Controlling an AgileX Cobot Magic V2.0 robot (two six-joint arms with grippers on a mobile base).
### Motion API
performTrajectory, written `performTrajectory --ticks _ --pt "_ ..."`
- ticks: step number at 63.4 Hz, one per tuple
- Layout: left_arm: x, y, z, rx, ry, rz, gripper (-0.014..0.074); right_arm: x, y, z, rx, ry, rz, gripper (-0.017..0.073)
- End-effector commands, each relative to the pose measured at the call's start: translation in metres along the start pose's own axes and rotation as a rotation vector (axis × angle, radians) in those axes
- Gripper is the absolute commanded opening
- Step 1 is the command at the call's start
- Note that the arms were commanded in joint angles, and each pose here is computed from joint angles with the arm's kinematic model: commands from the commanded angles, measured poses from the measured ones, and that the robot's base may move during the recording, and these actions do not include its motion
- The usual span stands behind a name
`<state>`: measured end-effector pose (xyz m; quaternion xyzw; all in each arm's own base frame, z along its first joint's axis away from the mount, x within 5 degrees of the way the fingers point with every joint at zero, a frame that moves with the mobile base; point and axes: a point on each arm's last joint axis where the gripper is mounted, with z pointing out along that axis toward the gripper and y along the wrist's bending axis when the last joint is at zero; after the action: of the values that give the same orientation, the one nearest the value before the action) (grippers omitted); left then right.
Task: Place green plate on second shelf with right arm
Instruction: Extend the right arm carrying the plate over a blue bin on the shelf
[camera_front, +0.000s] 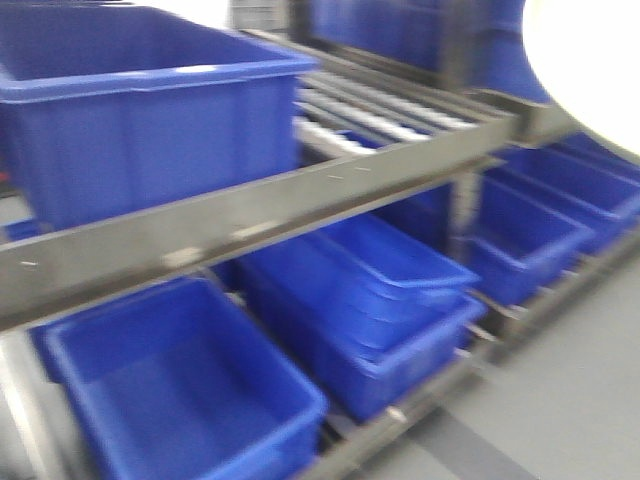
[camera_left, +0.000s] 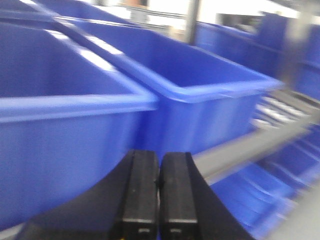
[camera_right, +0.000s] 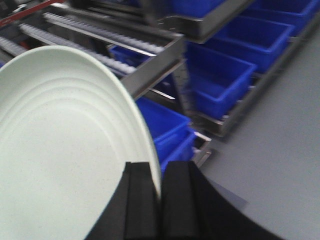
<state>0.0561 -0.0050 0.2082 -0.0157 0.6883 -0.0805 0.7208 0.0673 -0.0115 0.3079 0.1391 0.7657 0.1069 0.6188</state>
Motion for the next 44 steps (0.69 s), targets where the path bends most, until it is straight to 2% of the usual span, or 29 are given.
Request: performTrajectory --ticks 1,44 --pt "0.0049 0.0005 -0.0003 0.013 -0.063 -0.012 0.0130 -0.0148 0.0074 -0.0036 -0.058 -0.086 -0.026 0.0048" --pt "0.0048 0.0006 -0.0003 0.011 -0.063 -0.012 0.0130 -0.0148 0.0071 -0.0038 -0.057 -0.086 -0.026 0.0048"
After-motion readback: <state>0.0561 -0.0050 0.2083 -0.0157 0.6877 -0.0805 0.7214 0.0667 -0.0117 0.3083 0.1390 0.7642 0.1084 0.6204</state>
